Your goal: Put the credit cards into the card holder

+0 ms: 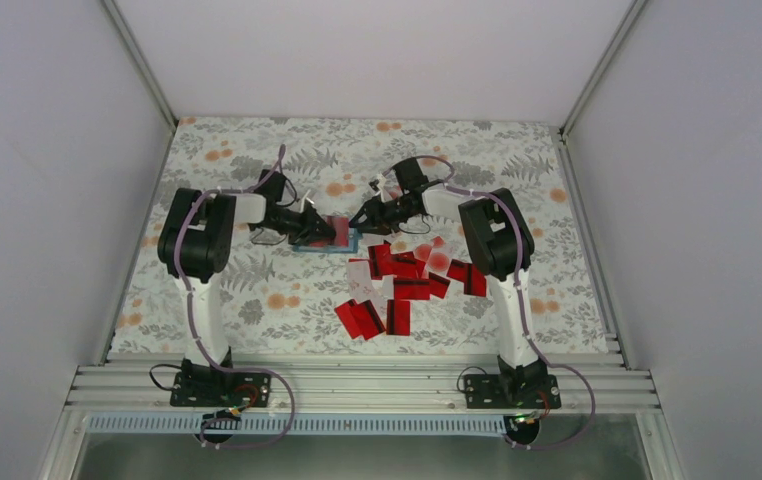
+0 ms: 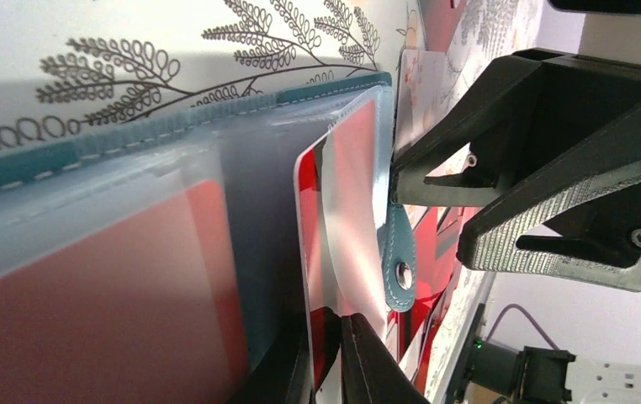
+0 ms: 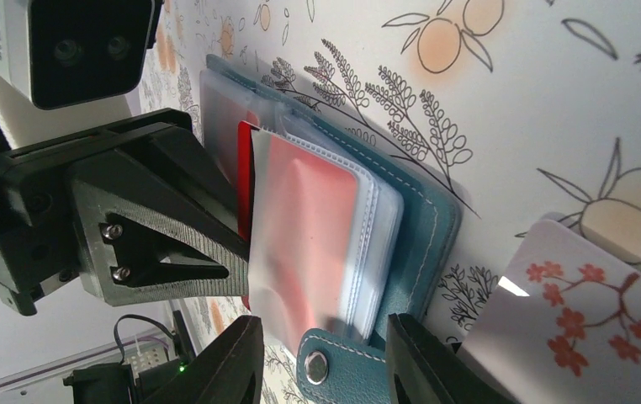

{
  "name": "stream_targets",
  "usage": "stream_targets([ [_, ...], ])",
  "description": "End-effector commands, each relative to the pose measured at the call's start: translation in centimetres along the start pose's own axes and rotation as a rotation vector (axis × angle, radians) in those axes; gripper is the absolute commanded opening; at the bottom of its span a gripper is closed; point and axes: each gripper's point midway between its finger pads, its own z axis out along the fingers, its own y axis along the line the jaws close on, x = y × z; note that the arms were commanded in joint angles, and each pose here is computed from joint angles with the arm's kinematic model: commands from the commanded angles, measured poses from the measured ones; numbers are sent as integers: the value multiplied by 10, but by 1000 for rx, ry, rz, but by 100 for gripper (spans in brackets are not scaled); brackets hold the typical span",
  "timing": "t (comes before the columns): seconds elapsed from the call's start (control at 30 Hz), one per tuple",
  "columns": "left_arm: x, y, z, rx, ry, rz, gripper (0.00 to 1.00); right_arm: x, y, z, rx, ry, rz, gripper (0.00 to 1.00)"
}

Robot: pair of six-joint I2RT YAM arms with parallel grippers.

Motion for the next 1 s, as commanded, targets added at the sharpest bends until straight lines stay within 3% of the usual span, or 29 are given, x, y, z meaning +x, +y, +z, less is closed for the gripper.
stream_targets([
  [0.0,0,8,2,-90,10,23,12,8,-19,10,40,34,49,38],
  [0.37,-1,9,-9,-180,16,53,22,6,-18,11,45,44,42,37],
  [0.53,-7,7,-15,-229,7,55,37,4,-16,9,47,40,34,37],
  [0.77,-11,0,-29,-291,-20,76,68,0,-14,6,53,34,26,37],
  [0.97,-18,-2,-43,-373,-67,109,81,0,-14,6,55,29,25,37],
])
